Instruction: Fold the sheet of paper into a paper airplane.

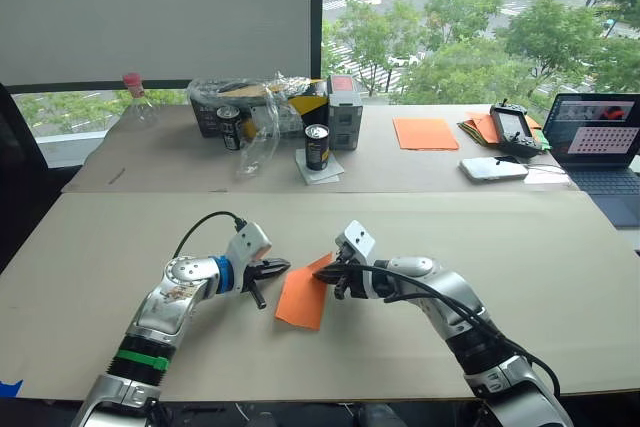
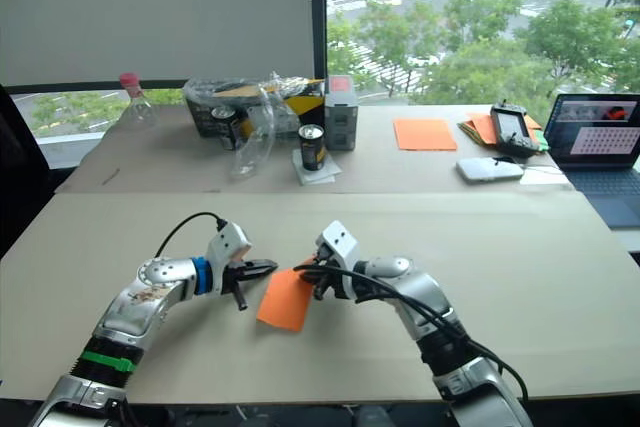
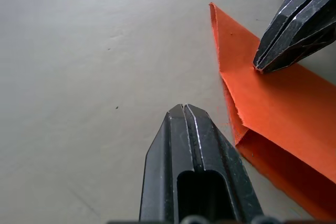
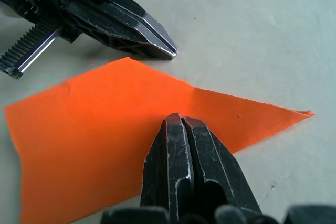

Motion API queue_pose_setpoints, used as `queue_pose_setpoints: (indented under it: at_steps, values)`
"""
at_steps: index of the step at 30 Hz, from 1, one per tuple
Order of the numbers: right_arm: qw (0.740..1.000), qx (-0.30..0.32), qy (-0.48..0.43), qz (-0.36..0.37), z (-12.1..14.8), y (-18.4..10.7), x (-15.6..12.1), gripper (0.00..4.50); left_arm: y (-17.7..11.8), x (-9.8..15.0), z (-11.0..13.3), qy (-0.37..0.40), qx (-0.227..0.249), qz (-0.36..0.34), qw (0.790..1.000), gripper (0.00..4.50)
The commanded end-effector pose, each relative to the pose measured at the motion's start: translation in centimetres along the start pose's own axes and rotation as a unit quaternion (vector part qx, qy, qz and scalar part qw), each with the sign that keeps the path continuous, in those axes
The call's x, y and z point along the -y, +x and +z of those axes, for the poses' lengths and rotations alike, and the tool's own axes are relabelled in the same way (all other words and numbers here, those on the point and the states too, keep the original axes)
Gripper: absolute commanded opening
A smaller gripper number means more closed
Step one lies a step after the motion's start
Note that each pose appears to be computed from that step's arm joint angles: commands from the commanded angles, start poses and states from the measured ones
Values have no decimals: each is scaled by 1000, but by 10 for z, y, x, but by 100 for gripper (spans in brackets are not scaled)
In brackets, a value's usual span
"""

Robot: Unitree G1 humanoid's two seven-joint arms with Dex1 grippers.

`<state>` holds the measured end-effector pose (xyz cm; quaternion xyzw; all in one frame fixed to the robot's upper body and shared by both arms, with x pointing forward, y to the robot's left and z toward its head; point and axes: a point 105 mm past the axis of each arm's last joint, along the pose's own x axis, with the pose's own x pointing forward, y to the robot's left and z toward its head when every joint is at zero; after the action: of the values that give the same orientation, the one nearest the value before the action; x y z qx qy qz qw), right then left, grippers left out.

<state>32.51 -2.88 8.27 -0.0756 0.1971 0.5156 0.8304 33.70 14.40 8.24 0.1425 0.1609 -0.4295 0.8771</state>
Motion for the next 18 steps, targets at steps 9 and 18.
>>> queue_pose_setpoints:
  at_steps: [9, 18]
  values:
    - [1000, -10, 2, -23, -9, -9, 1, 0, 13, 9, 56, -7, 103, -31, 994, 1]
    - [997, 25, 24, -65, 1, -26, 2, 0, 37, 39, 43, 6, 68, -102, 992, 1]
